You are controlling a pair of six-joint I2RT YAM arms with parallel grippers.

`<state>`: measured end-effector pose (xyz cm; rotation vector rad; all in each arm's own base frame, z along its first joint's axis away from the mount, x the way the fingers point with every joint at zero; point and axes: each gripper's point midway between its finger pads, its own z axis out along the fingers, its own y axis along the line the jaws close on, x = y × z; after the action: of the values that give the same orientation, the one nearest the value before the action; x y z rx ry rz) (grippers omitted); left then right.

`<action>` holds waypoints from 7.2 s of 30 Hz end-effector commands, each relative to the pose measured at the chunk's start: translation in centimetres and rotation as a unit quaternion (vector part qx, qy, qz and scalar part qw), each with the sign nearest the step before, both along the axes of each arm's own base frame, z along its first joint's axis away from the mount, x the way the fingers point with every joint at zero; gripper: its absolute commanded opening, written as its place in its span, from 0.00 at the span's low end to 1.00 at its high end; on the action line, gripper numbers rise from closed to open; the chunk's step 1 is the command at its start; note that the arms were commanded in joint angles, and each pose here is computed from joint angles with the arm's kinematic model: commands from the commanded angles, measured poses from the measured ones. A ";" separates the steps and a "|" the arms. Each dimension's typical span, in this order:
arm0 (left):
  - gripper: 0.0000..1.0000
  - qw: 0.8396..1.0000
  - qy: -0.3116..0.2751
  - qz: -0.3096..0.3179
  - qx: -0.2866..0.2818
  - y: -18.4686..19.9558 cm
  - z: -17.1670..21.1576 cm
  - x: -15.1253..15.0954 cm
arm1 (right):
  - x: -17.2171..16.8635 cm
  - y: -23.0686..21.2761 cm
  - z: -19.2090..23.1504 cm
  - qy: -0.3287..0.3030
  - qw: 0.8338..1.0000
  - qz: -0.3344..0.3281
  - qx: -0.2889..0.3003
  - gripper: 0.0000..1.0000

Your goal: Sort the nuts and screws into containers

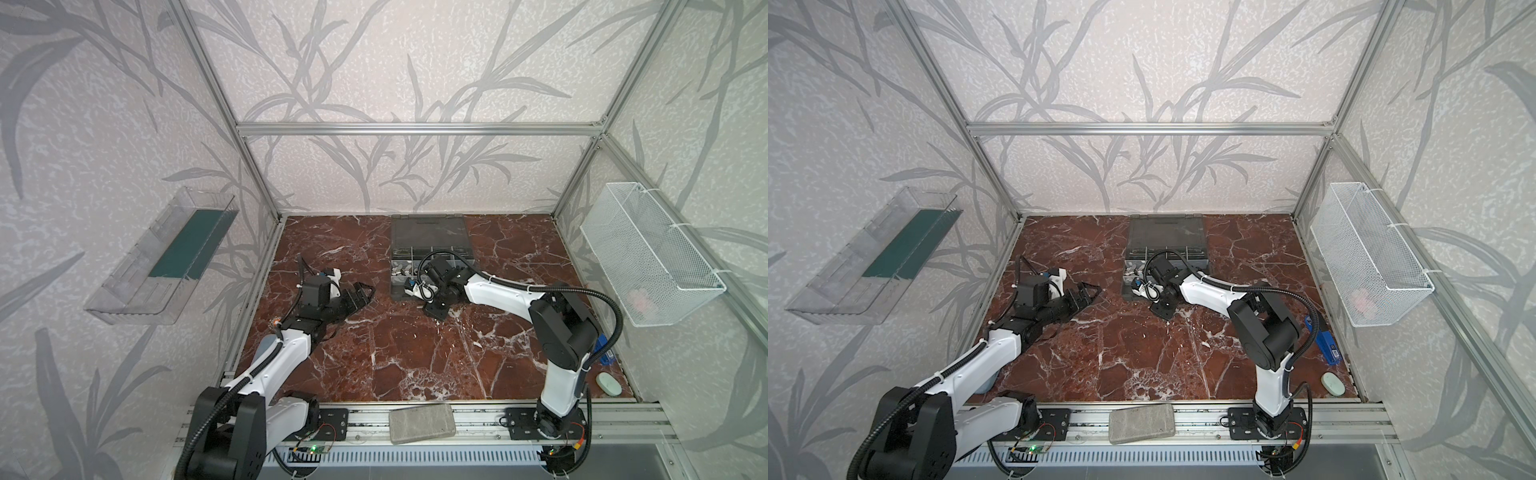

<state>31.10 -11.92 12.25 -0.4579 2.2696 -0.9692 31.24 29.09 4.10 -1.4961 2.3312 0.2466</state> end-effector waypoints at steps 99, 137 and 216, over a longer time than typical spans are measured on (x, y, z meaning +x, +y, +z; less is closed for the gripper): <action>0.99 1.000 -0.008 0.014 -0.001 1.0 -0.4 -0.5 | -1.8 3.2 -3.7 -0.003 0.972 0.213 -0.101 0.51; 0.99 0.999 -0.014 0.032 -0.005 1.9 0.2 -0.6 | -3.4 2.5 0.5 0.068 0.988 0.139 0.027 0.00; 0.99 0.996 -0.056 0.051 0.050 3.5 3.4 1.6 | 7.4 -5.8 13.7 -0.159 0.966 -0.148 0.140 0.54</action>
<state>31.84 -9.53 14.34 -0.4743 2.1928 -0.8890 38.29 25.09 15.92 -1.0751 2.1343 0.2465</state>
